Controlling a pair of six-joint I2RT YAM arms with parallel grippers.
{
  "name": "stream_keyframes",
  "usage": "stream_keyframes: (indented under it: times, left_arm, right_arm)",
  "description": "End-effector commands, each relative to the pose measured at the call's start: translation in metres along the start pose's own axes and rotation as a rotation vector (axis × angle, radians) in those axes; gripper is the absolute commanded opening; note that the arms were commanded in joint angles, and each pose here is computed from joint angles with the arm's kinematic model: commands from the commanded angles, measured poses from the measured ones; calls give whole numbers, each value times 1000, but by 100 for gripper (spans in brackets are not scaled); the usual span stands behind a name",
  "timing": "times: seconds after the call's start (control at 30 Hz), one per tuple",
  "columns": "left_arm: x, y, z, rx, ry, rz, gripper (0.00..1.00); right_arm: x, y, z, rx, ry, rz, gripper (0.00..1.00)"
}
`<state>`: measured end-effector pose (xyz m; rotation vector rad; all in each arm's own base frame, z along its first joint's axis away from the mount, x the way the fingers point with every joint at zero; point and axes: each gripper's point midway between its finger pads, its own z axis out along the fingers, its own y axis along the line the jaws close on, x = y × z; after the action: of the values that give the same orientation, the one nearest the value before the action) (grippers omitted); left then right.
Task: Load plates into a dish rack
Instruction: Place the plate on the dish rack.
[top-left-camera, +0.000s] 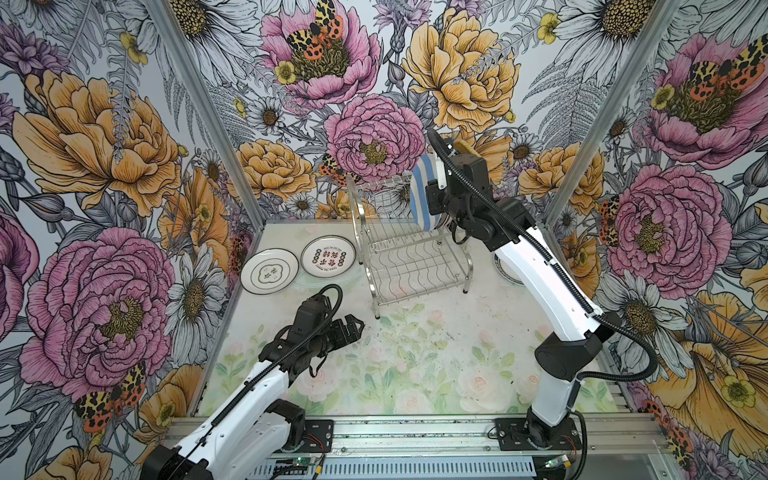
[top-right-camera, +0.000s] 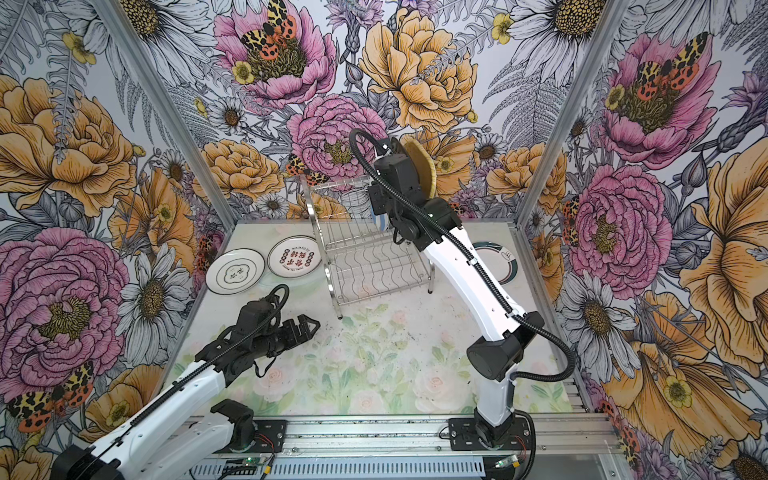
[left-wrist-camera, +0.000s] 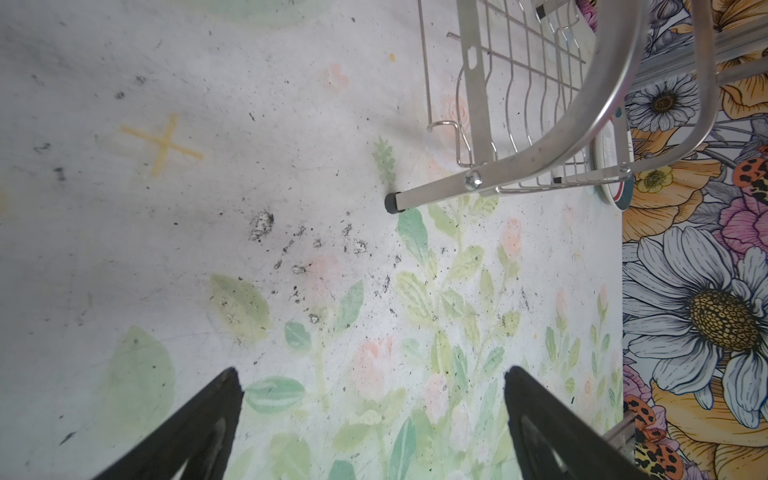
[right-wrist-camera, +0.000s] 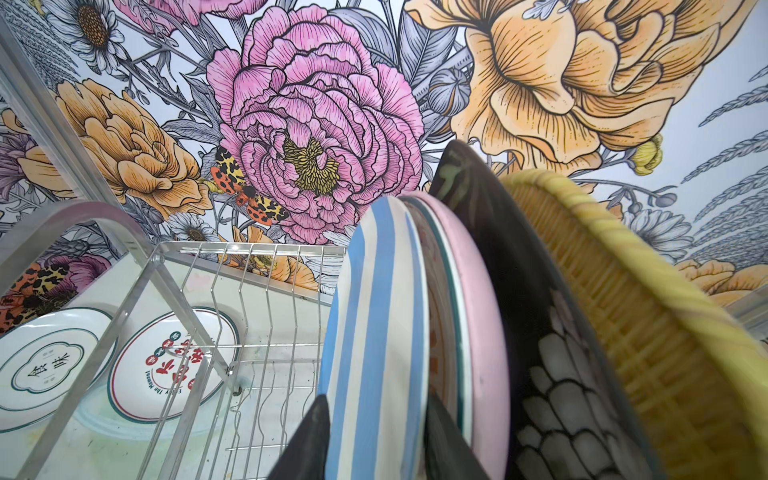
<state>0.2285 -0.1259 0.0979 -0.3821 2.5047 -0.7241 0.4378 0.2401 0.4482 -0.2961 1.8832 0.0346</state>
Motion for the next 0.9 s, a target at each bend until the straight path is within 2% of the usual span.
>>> stream_keyframes:
  times: [0.0,0.2,0.4,0.63,0.87]
  left_arm:
    - [-5,-4,-4,16,-22,16,99]
    - [-8,-5,-6,15,-32,16,99]
    - [-11,-8,-8,20,-42,15,99]
    - [-12,-8,-7,9,-48,23,99]
    - [-14,-8,-7,14,-56,37,99]
  right_arm:
    - [-15,-6,-25,-27,-48,40,45]
    - [-3,-2,-47,-97,-30,84,52]
    - [25,-5,-75,-156,17,131,58]
    - [87,-21,-92,-157,123,191,65]
    - [155,-57,-79,-86,256,248,69]
